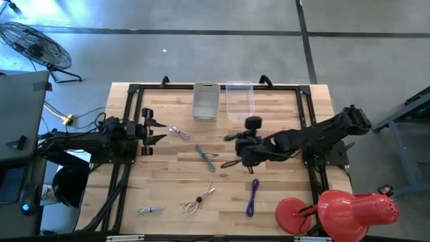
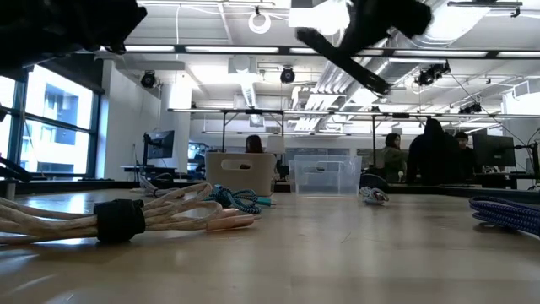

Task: Pick & Place USB Port
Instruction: Put the green and black charger cable into the gray bin

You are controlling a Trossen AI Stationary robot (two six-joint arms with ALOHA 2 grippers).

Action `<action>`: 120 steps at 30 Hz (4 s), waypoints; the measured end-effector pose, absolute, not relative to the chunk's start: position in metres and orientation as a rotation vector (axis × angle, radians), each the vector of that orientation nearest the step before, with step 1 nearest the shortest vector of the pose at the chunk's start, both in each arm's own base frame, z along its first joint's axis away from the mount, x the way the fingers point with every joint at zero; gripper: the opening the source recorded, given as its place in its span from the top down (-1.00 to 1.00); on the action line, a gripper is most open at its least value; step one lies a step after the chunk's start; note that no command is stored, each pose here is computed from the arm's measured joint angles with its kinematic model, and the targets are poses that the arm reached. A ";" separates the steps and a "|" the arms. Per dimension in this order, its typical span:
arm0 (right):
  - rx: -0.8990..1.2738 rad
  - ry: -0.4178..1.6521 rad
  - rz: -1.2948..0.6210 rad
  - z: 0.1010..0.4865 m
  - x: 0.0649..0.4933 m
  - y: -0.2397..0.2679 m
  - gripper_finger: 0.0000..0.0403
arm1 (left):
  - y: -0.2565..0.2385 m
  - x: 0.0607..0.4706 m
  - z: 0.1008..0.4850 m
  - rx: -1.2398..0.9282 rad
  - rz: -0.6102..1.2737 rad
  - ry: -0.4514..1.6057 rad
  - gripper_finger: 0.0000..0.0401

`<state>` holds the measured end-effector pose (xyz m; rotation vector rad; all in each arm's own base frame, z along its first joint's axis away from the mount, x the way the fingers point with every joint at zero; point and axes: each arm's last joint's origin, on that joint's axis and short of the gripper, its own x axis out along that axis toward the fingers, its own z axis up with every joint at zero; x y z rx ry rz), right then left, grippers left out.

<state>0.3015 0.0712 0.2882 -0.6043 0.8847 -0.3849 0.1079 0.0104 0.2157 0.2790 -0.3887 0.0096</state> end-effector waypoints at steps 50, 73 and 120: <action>-0.653 0.492 -0.008 0.300 0.339 0.113 0.88 | -0.011 0.283 0.265 0.245 -0.493 -0.130 0.24; -0.608 0.441 -0.017 0.301 0.348 0.104 0.88 | -0.027 0.283 0.263 0.293 -0.480 -0.118 0.24; -0.745 0.539 -0.411 0.290 0.336 0.125 0.14 | 0.101 0.243 0.275 0.486 0.067 0.143 0.85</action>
